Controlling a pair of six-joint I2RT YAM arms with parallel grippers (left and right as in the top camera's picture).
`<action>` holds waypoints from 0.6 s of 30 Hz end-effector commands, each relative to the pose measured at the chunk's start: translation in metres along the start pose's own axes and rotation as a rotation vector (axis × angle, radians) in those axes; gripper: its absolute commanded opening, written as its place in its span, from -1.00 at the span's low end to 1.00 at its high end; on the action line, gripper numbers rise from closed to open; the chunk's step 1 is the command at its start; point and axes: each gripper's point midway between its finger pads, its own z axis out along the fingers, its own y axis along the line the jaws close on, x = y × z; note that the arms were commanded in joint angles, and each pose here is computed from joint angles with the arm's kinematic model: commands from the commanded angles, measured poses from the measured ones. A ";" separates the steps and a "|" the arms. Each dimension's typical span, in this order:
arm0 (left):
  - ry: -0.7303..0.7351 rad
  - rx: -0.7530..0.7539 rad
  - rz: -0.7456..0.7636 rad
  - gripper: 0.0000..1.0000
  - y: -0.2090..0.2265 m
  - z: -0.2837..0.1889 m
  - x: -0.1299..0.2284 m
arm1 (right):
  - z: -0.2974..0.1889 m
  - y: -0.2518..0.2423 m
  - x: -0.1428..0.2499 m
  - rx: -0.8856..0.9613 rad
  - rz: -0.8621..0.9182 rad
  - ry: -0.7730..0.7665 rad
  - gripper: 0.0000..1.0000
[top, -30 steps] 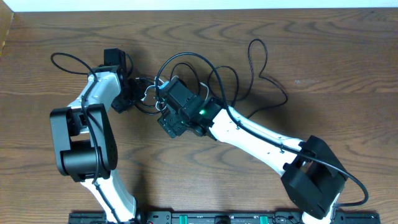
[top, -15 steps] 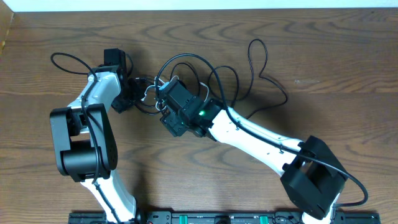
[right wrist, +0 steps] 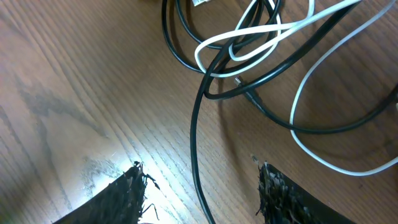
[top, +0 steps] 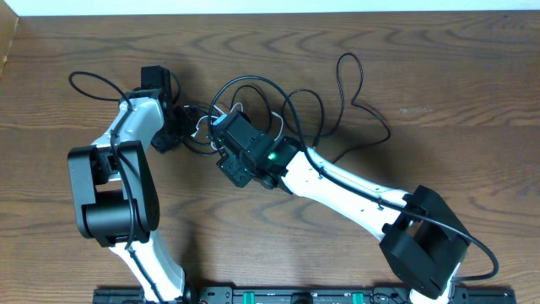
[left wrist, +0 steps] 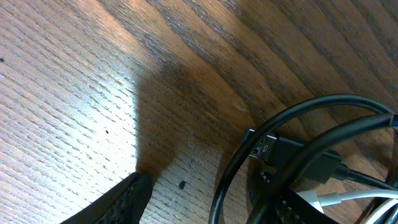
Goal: Untangle cables
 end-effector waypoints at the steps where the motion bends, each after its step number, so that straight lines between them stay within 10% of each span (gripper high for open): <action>1: 0.070 -0.048 -0.001 0.14 0.014 0.019 0.019 | 0.006 0.001 0.006 0.007 -0.009 0.016 0.15; 18: 0.070 -0.048 -0.001 0.14 0.014 0.019 0.019 | 0.020 0.000 0.014 0.001 -0.008 -0.017 0.27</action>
